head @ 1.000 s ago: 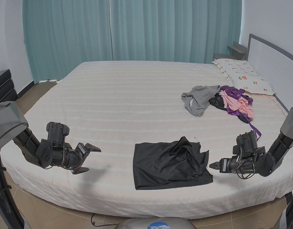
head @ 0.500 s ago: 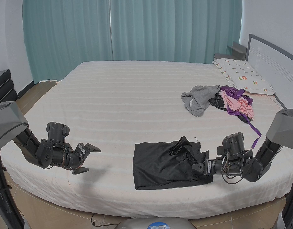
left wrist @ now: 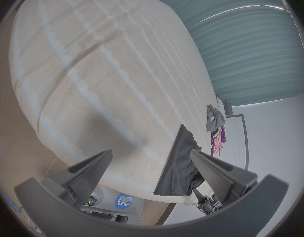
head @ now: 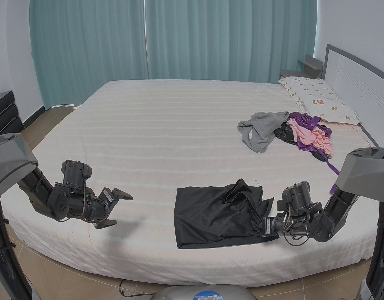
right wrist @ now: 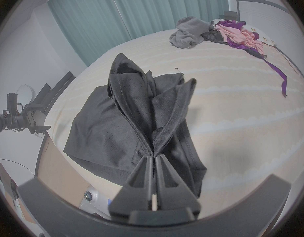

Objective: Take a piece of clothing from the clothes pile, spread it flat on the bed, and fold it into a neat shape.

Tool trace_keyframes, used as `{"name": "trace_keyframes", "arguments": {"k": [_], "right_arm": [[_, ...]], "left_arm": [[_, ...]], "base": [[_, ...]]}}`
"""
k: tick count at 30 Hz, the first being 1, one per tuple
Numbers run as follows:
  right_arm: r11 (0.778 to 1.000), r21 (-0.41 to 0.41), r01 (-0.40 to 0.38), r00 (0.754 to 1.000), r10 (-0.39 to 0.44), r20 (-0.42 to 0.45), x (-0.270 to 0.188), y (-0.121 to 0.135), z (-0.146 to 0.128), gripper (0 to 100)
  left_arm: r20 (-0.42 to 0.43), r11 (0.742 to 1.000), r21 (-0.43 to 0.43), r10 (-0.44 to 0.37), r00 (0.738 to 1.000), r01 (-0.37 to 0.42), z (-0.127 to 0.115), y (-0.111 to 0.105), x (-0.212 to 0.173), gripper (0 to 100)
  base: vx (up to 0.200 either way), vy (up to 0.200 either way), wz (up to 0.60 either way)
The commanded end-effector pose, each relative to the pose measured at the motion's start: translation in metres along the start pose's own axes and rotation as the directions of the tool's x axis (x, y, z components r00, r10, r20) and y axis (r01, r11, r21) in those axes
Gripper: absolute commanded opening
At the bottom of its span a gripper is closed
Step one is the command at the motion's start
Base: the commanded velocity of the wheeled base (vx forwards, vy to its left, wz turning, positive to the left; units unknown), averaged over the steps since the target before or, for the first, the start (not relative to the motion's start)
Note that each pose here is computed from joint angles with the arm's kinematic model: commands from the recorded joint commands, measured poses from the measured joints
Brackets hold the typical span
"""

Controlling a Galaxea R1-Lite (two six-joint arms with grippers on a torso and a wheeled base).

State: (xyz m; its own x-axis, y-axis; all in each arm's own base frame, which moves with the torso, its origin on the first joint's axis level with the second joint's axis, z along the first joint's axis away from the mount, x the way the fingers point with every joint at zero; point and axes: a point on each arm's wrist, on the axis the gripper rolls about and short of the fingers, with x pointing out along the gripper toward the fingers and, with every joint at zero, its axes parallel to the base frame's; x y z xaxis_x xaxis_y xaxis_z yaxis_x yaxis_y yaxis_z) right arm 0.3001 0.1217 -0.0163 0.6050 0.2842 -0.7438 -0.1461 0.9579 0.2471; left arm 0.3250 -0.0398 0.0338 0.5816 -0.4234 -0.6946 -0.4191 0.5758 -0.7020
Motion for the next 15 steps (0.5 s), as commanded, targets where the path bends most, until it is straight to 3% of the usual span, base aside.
{"name": "trace_keyframes", "arguments": {"k": [1, 13, 14, 15], "right_arm": [[1.0, 0.012, 0.011, 1.0, -0.011, 0.002, -0.009, -0.006, 0.0, 0], [0.998, 0.045, 0.044, 0.999, -0.044, -0.015, -0.017, -0.024, -0.005, 0], [0.998, 0.043, 0.045, 0.999, -0.045, -0.015, -0.018, -0.024, -0.006, 100], [0.998, 0.044, 0.049, 0.999, -0.048, -0.014, -0.018, -0.025, -0.005, 100]], "left_arm": [[-0.004, 1.0, 0.002, 0.002, 1.0, -0.002, -0.001, 0.0, 0.002, 100], [0.0, 1.0, 0.002, 0.005, 1.0, -0.005, -0.001, 0.0, 0.002, 100], [0.0, 1.0, -0.001, 0.005, 1.0, -0.005, -0.001, 0.0, 0.002, 100], [0.0, 1.0, -0.001, 0.005, 1.0, -0.005, -0.001, 0.0, 0.002, 100]], "base": [[0.0, 0.0, 0.0], [0.0, 0.0, 0.0], [0.0, 0.0, 0.0], [0.0, 0.0, 0.0]]}}
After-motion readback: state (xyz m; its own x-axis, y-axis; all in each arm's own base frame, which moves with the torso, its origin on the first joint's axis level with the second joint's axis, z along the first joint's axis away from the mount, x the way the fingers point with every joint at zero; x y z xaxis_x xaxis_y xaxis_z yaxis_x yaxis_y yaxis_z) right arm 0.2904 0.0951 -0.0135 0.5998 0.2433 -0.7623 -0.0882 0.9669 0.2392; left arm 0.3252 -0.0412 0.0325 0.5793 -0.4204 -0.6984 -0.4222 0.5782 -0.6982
